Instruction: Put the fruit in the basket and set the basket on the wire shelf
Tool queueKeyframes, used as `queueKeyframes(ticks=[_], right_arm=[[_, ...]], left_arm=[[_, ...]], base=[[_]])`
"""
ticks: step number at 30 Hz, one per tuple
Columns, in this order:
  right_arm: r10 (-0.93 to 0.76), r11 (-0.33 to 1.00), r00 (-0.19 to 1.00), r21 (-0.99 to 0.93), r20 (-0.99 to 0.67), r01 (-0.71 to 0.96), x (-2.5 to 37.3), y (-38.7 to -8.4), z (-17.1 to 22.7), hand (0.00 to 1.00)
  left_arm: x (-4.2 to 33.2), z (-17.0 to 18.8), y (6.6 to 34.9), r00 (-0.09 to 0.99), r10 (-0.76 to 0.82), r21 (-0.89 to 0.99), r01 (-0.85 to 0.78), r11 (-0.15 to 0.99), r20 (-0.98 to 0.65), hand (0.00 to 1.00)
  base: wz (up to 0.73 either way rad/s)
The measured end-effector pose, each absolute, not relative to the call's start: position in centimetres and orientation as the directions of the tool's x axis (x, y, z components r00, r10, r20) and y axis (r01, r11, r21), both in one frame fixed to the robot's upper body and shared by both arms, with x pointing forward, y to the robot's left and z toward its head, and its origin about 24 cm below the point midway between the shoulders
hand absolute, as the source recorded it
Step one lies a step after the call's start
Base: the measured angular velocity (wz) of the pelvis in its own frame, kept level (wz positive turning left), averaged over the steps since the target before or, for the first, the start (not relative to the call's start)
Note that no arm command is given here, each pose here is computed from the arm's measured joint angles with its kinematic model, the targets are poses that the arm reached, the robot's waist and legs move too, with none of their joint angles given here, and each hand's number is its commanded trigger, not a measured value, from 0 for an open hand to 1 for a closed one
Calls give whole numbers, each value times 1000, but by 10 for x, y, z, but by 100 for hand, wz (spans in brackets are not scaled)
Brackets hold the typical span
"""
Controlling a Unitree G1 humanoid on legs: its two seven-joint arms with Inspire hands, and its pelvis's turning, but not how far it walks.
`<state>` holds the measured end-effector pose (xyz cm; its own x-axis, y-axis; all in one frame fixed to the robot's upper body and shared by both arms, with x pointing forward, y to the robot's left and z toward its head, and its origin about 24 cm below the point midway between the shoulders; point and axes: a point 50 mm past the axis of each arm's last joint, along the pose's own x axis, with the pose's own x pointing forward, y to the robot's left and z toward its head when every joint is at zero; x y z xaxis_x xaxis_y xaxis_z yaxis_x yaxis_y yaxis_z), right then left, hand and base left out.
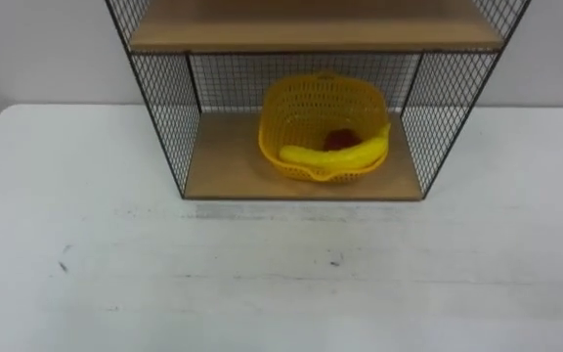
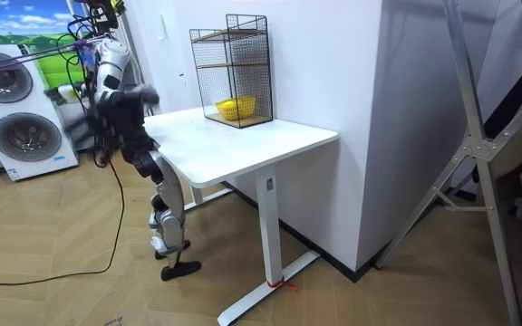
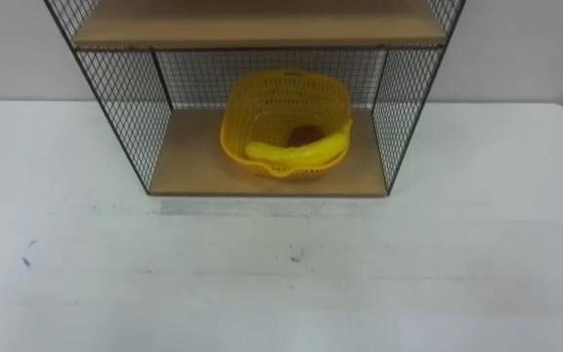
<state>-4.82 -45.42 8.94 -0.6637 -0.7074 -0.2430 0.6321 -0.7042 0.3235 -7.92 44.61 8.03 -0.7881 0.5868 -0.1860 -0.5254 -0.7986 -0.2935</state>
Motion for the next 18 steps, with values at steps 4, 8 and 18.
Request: queueKeyframes(ticks=[4,8,18], right_arm=[[-494,-836,-701,60,-515,546,-83,-416,-3,0],[-309,-845,-729,-176,-610,506,-100,-362,-64,0],[-196,-575,-721,-518,-665,634,-104,-276,-133,0]], left_arm=[[-106,-1,416,-803,398,-32,-430,-902,-444,0],[-129,-53,368,-802,205,132,-332,-934,-561,0],[-119,-121,301,-706,355,492,-692,-527,-613,0]], base=[[0],[-18],[-8]])
